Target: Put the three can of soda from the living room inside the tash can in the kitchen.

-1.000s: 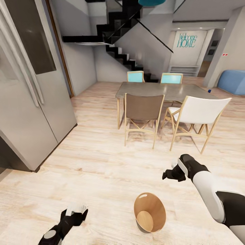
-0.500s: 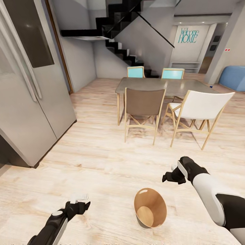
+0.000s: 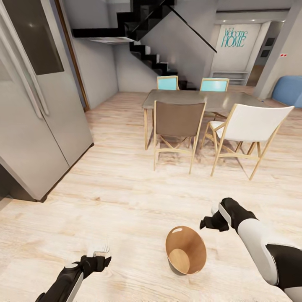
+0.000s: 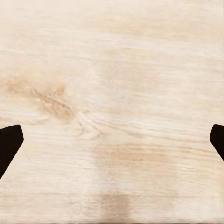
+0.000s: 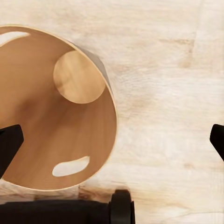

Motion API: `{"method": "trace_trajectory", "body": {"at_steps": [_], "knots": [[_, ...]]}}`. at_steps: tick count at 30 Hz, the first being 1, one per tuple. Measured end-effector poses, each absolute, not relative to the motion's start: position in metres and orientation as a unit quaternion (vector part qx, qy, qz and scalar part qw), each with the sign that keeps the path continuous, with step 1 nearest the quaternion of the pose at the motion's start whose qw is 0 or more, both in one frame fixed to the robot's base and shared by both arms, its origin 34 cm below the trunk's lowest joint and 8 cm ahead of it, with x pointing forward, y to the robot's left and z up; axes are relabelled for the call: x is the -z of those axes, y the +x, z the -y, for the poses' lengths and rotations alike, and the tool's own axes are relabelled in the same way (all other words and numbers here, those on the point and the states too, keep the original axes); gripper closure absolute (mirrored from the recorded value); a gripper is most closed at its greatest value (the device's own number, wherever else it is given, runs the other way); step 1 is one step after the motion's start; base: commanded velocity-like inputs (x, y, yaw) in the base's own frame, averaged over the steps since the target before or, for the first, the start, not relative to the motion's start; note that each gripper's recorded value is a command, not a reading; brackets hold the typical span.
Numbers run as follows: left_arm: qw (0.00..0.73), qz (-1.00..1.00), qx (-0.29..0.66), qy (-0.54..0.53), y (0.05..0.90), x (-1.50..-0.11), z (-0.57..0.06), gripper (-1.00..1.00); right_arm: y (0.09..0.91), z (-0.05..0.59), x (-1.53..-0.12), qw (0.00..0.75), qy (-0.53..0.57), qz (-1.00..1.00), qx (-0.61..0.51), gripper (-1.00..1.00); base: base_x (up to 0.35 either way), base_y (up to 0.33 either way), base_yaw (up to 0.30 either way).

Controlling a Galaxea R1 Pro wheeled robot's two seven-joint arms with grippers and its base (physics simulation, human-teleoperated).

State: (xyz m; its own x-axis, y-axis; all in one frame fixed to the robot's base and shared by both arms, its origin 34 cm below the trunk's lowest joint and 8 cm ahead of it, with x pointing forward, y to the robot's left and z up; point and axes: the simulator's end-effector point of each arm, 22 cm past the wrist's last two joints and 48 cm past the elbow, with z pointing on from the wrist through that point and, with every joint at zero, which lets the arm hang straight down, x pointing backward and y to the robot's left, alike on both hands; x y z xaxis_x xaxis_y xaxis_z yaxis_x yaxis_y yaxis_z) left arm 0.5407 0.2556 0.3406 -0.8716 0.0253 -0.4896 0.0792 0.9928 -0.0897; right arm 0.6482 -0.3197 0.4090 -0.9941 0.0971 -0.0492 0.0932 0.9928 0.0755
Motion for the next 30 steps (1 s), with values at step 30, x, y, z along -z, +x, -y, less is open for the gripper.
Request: {"method": "trace_trajectory", "body": {"at_steps": [30], "knots": [[0.23,-0.971,0.058,0.023,0.509,-0.253,-0.255,-1.0,0.621,0.315,-0.314,0.008,0.044,-0.998,-0.037,-1.0,0.0,0.0,0.0]]}}
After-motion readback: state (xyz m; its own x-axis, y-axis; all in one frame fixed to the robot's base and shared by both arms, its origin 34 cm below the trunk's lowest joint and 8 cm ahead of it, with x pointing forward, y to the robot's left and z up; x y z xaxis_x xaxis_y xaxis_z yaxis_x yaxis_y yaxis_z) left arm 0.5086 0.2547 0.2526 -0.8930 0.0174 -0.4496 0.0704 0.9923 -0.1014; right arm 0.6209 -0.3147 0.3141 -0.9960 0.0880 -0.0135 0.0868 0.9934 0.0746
